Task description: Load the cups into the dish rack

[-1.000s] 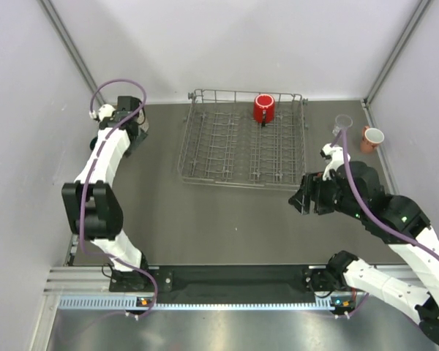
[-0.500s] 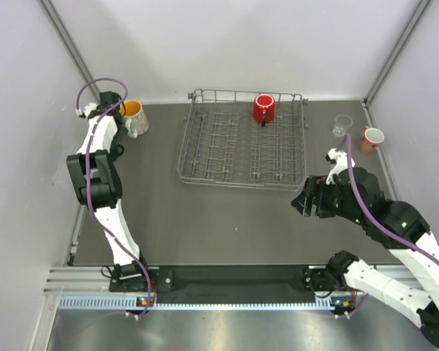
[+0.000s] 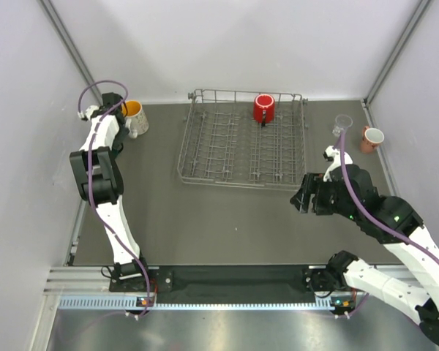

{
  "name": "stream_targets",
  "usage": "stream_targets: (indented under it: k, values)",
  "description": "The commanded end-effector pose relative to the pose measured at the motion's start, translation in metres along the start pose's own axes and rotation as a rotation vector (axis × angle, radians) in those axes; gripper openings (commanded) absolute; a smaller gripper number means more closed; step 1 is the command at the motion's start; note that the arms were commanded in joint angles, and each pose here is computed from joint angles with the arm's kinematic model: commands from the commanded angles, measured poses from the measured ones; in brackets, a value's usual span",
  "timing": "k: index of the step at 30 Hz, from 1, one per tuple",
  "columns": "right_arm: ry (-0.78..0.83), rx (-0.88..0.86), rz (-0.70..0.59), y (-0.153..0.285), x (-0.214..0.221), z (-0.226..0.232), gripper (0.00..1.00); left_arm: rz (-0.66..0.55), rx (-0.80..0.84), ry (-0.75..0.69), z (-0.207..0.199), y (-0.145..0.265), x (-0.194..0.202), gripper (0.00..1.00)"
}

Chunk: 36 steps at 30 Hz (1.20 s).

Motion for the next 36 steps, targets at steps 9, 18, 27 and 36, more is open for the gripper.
stream_targets:
  k: [9, 18, 27, 36]
  values:
    - [-0.019, 0.021, -0.059, 0.005, -0.012, -0.002, 0.70, -0.085, -0.141, 0.078, 0.025, 0.009, -0.006, 0.46]
    - [-0.015, 0.023, -0.050, 0.002, -0.013, 0.000, 0.71, -0.106, -0.169, 0.066, 0.030, 0.003, -0.004, 0.32]
    - [-0.015, 0.020, -0.040, 0.002, -0.013, 0.001, 0.71, -0.077, -0.144, 0.059, 0.028, 0.013, 0.002, 0.00]
    - [0.007, -0.012, -0.023, -0.006, -0.024, 0.012, 0.73, -0.032, -0.074, 0.092, 0.038, 0.088, 0.005, 0.00]
Point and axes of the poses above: each gripper's point midway between its finger pads, its own y axis back along the fingers, its own z axis along the line the jaws close on, x = y × z, the point moved 3 cm from there along y, back along the fingers, and after that the axes turned 10 degrees about y, right-handed, at the moved point
